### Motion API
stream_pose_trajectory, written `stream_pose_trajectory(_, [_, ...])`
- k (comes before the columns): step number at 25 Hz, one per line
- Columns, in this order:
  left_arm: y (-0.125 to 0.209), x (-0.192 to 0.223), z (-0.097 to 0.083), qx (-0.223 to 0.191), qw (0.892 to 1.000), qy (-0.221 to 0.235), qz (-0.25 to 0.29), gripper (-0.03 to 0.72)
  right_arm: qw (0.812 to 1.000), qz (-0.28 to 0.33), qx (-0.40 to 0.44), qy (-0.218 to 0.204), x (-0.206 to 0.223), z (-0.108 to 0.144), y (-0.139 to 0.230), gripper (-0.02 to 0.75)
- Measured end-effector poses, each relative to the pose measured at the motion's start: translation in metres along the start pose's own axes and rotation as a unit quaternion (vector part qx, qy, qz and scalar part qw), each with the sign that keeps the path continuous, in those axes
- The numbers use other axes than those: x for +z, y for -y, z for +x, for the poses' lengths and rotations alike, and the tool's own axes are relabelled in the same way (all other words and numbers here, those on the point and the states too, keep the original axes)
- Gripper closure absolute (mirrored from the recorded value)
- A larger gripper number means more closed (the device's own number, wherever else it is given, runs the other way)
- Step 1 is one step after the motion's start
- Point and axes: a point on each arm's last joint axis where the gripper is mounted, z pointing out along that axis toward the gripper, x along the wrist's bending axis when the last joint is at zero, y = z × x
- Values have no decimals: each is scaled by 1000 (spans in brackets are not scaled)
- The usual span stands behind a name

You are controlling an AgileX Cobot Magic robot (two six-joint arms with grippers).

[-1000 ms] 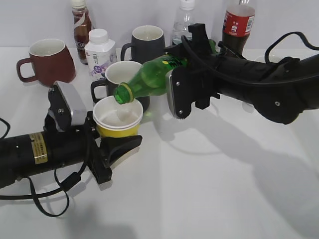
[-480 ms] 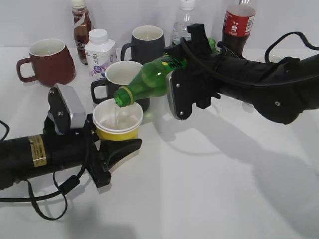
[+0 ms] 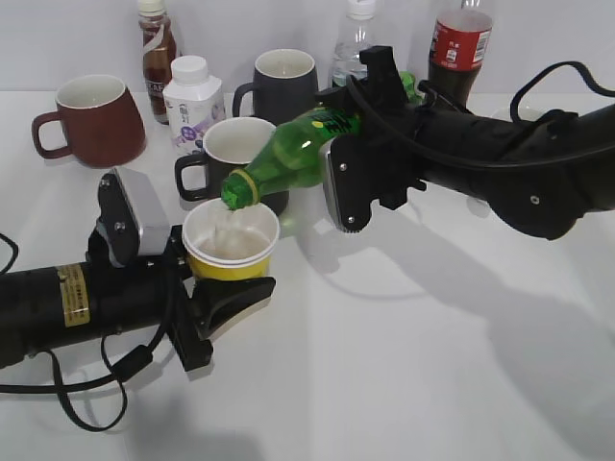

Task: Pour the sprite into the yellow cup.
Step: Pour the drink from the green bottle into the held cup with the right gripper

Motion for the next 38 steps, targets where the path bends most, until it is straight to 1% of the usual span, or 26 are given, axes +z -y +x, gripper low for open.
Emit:
stream_pose_trajectory(18, [0,0,0,0,1000,0,3,299,1000,0,-20,0,0,0,0,291])
stream_pose_trajectory(38, [1,0,0,1,1000,1,4,300,1000,0,-22,0,0,0,0,292])
